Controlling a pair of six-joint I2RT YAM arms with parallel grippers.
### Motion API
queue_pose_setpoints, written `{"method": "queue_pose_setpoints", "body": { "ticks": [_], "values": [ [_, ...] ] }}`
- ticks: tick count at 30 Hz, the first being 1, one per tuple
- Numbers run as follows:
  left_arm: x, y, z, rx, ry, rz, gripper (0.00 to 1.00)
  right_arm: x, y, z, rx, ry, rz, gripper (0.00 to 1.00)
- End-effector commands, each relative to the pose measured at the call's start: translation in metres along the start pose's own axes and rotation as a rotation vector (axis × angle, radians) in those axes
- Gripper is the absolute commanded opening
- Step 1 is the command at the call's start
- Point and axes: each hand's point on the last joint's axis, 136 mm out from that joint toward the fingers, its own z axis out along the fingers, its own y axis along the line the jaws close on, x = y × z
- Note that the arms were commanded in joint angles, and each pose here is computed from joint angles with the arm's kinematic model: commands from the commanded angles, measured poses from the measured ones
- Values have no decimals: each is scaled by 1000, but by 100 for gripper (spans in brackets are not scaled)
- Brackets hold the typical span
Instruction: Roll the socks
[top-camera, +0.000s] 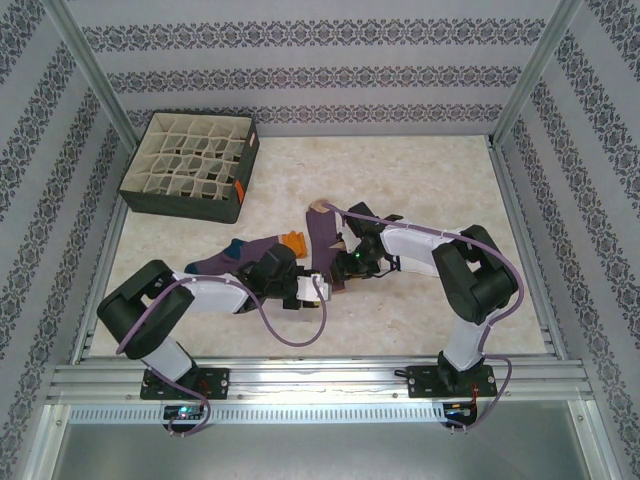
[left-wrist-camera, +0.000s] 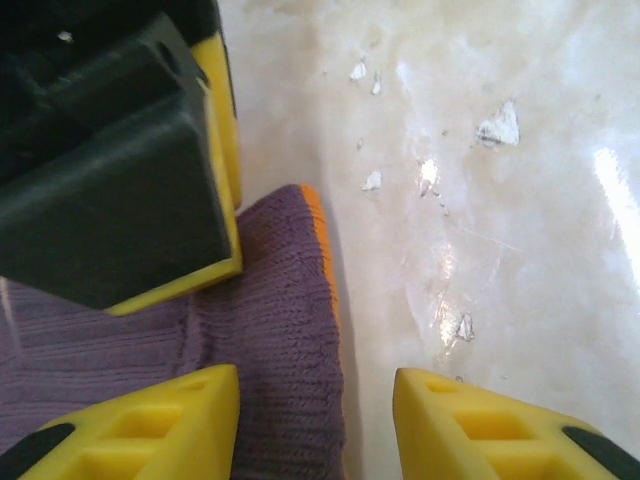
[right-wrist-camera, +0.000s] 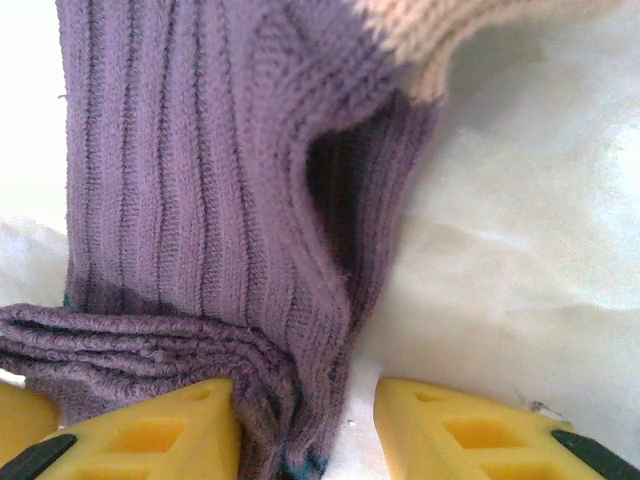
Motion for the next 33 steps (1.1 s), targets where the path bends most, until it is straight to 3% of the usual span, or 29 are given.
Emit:
{"method": "queue_pose_setpoints", "body": {
  "ticks": [1, 7, 11, 13, 20, 23, 28, 33],
  "values": [
    [2, 0, 10, 12, 28, 58, 44, 29, -35, 21, 143, 111, 29, 44],
    [14, -7, 17, 30, 102, 35, 22, 30, -34, 17, 133, 104, 25, 44],
    [13, -9, 12, 43, 116, -63, 4, 24, -22, 7, 49, 47, 6, 47],
    [7, -14, 9, 83, 98, -124, 0, 17, -14, -3, -28, -12, 6, 48],
    [-9, -17, 0, 259, 36, -467, 0, -12, -3, -52, -286, -250, 77, 47],
    [-13, -11, -4, 294, -21, -585, 0, -16, 4, -65, -324, -301, 32, 40],
    [-8, 1, -5, 333, -56, -733, 0, -15, 30, -69, -439, -320, -56, 24],
    [-1, 9, -4, 374, -71, -852, 0, -7, 44, -53, -506, -261, -115, 29]
  ]
}}
